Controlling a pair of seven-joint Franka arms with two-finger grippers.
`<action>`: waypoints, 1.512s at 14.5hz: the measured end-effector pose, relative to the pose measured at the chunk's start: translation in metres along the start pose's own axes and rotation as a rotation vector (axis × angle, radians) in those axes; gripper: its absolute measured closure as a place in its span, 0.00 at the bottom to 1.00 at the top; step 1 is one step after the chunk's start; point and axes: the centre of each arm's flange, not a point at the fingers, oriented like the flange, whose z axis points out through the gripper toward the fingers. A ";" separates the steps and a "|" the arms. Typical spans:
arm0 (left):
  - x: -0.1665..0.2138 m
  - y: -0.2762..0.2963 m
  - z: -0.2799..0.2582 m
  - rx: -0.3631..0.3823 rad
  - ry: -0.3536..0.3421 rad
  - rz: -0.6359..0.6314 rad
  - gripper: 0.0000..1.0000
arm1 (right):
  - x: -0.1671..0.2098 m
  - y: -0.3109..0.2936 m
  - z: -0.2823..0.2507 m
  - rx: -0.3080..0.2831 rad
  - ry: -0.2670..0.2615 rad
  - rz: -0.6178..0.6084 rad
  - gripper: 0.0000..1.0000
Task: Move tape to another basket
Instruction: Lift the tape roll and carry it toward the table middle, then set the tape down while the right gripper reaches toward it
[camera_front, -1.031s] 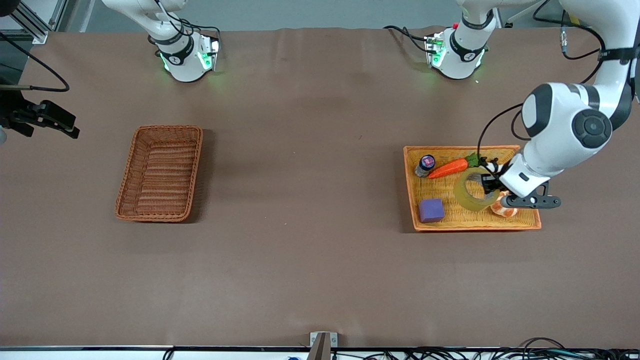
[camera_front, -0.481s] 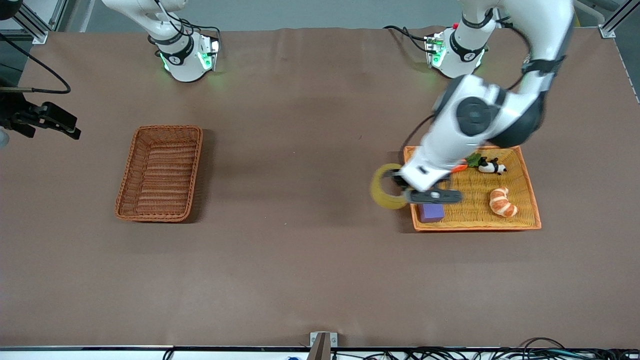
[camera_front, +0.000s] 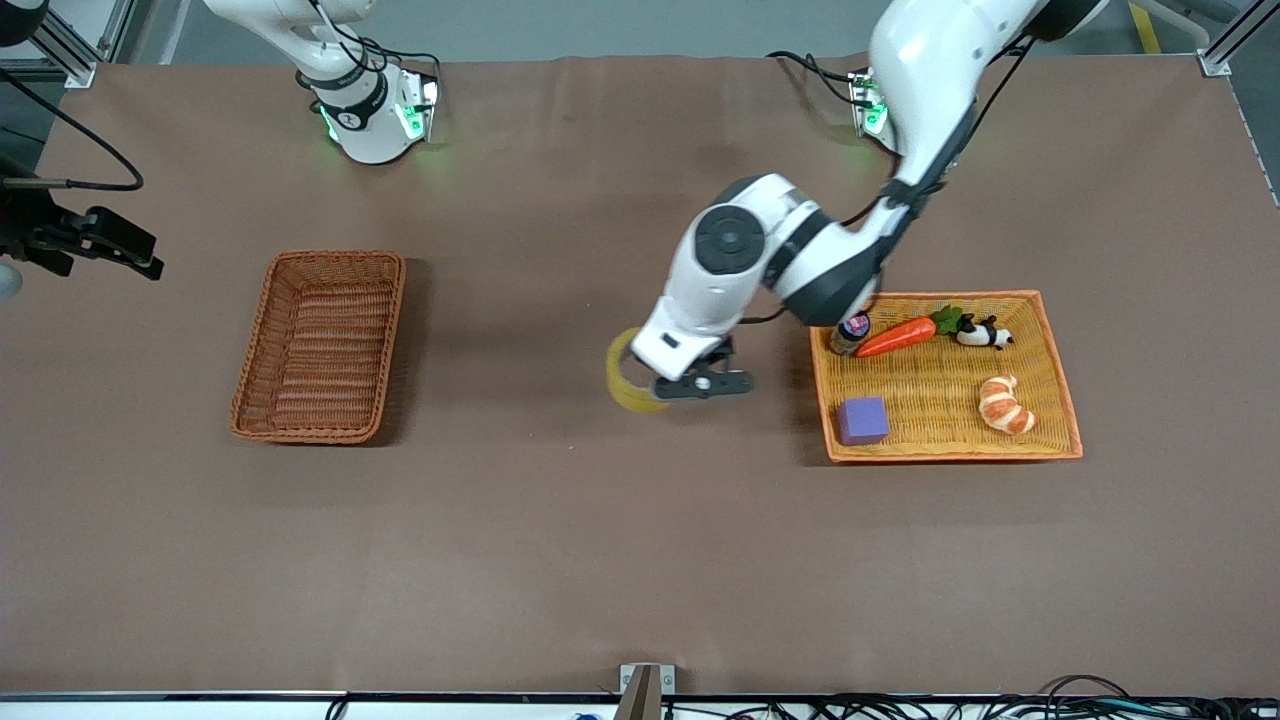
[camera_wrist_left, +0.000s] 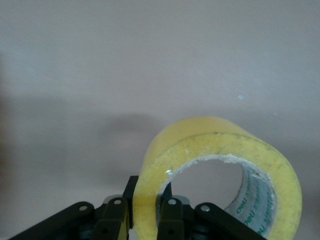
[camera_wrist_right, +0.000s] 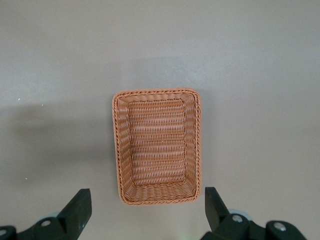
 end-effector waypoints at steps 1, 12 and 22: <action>-0.007 0.015 0.012 -0.008 -0.010 0.014 0.79 | 0.001 0.000 0.005 0.001 -0.007 0.000 0.00; -0.050 0.071 0.135 -0.012 0.003 0.108 0.61 | 0.015 -0.025 0.067 0.011 -0.008 -0.041 0.00; 0.035 -0.006 -0.083 0.086 0.064 -0.017 0.00 | 0.024 -0.179 0.215 0.024 -0.095 -0.186 0.00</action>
